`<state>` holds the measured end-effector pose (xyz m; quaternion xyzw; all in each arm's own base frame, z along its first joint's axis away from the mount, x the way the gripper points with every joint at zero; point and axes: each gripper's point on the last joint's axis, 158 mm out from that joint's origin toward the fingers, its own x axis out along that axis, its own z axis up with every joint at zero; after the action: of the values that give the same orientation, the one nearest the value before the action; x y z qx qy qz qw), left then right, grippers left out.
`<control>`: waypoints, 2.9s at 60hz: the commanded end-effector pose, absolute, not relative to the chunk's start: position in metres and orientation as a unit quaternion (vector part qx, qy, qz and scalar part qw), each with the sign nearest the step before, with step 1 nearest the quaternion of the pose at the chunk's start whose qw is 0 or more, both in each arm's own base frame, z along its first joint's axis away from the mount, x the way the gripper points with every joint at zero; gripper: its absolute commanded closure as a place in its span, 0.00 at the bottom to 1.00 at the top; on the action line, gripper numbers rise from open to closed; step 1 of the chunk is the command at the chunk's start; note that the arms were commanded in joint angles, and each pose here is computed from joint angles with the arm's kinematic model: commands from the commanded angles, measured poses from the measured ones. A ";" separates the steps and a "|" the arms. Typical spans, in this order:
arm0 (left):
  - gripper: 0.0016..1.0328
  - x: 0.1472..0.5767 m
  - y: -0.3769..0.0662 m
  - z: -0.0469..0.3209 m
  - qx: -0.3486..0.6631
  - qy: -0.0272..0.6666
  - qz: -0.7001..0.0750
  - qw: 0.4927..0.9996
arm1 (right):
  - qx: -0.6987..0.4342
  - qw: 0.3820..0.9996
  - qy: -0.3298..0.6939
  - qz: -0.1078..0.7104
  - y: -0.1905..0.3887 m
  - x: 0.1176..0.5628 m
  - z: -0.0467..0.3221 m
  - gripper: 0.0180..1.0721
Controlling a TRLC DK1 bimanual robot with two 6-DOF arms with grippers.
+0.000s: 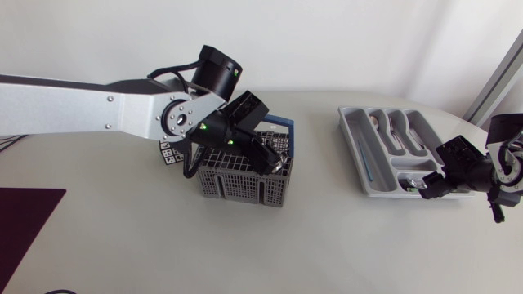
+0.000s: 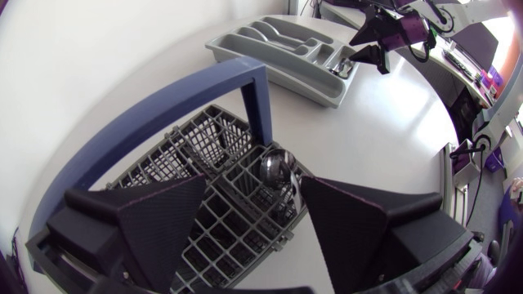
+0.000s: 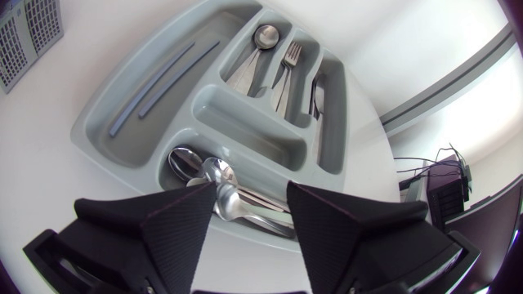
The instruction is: Transfer all utensils from the basket to the drawer tray.
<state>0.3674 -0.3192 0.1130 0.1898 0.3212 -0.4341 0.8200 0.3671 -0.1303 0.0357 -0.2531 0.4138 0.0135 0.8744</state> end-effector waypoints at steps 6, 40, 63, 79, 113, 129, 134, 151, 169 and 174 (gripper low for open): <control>0.34 0.371 -0.327 0.115 0.162 0.342 -0.440 0.814 | -0.250 0.881 0.402 0.003 -0.127 0.361 0.051 0.05; 0.63 0.356 -0.333 0.098 0.136 0.403 -0.461 0.779 | -0.239 0.893 0.382 0.021 -0.101 0.347 0.085 0.05; 0.97 0.352 -0.335 0.097 0.126 0.410 -0.467 0.773 | -0.244 0.896 0.370 0.027 -0.091 0.342 0.095 0.05; 0.97 0.352 -0.332 0.111 0.085 0.422 -0.483 0.762 | -0.249 0.895 0.367 0.037 -0.080 0.340 0.094 0.05; 0.97 0.351 -0.325 0.159 -0.035 0.441 -0.503 0.742 | -0.264 0.900 0.334 0.093 -0.009 0.330 0.122 0.05; 0.97 0.335 -0.315 0.217 -0.028 0.383 -0.516 0.766 | -0.269 0.900 0.314 0.138 0.043 0.328 0.134 0.05; 0.97 0.329 -0.311 0.232 -0.026 0.369 -0.519 0.771 | -0.273 0.901 0.300 0.155 0.061 0.326 0.141 0.05; 0.97 0.302 -0.303 0.256 0.009 0.329 -0.525 0.785 | -0.288 0.887 0.231 0.278 0.137 0.304 0.174 0.05; 0.97 0.266 -0.309 0.224 0.077 0.323 -0.568 0.753 | -0.254 0.855 0.199 0.407 0.184 0.273 0.183 0.05; 0.97 0.254 -0.313 0.218 0.101 0.313 -0.586 0.741 | -0.244 0.843 0.189 0.440 0.196 0.262 0.184 0.05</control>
<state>0.2700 -0.3120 0.2209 0.0721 0.3294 -0.5650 0.7531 0.2687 0.1865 0.1775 -0.2428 0.2041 0.4166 0.8520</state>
